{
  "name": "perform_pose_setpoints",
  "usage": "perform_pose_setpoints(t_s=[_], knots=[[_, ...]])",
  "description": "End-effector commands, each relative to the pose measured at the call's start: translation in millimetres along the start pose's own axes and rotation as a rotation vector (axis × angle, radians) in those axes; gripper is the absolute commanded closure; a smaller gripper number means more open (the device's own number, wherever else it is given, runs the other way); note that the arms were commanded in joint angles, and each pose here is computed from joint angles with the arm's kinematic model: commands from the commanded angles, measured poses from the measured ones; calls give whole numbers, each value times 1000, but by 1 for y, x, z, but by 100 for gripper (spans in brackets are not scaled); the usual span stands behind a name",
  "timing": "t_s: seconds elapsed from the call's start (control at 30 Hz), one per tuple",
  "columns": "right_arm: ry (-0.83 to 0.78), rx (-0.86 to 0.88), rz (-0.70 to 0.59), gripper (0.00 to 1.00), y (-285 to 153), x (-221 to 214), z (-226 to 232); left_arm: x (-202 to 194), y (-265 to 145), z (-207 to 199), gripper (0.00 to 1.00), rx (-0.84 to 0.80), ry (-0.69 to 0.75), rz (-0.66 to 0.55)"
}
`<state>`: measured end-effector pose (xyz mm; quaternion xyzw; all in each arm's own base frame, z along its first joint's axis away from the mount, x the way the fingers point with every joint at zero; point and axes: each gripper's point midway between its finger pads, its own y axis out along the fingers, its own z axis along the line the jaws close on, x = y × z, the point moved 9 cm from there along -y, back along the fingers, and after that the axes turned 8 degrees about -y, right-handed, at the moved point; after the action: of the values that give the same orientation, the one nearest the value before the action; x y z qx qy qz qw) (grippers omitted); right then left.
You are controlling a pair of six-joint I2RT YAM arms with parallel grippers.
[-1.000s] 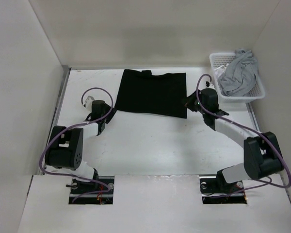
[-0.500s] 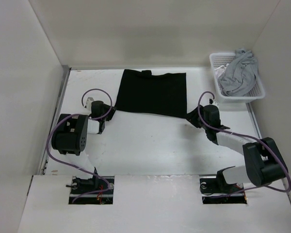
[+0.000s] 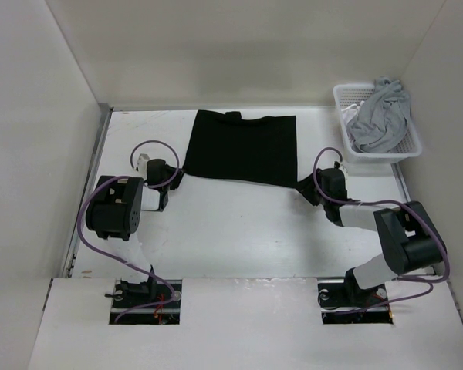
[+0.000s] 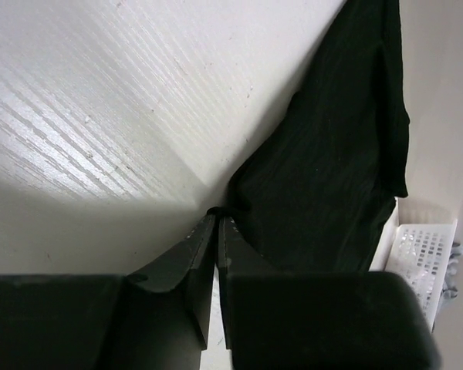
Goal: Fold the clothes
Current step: Fold the tank top
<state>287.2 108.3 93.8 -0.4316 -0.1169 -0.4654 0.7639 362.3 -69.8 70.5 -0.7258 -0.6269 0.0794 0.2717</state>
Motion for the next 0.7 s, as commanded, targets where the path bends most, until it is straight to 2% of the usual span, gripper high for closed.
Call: perform_pose_setpoints(t_s=[0.0, 0.17, 0.33, 0.47, 0.53, 0.67], knots=[[22, 3, -44, 53, 6, 13, 8, 6, 0, -5, 98, -23, -7, -34], [52, -44, -61, 55, 7, 14, 8, 10, -4, -4, 100, -25, -18, -44], [74, -46, -11, 62, 18, 5, 15, 12, -11, 1, 100, -39, -51, -47], [93, -53, -18, 67, 22, 4, 18, 10, -16, 5, 100, -37, -57, -37], [106, -62, -22, 72, 25, 4, 17, 10, -19, 6, 100, -37, -57, -33], [118, -76, -24, 88, 32, 1, 18, 12, -24, 2, 100, -55, -58, -38]])
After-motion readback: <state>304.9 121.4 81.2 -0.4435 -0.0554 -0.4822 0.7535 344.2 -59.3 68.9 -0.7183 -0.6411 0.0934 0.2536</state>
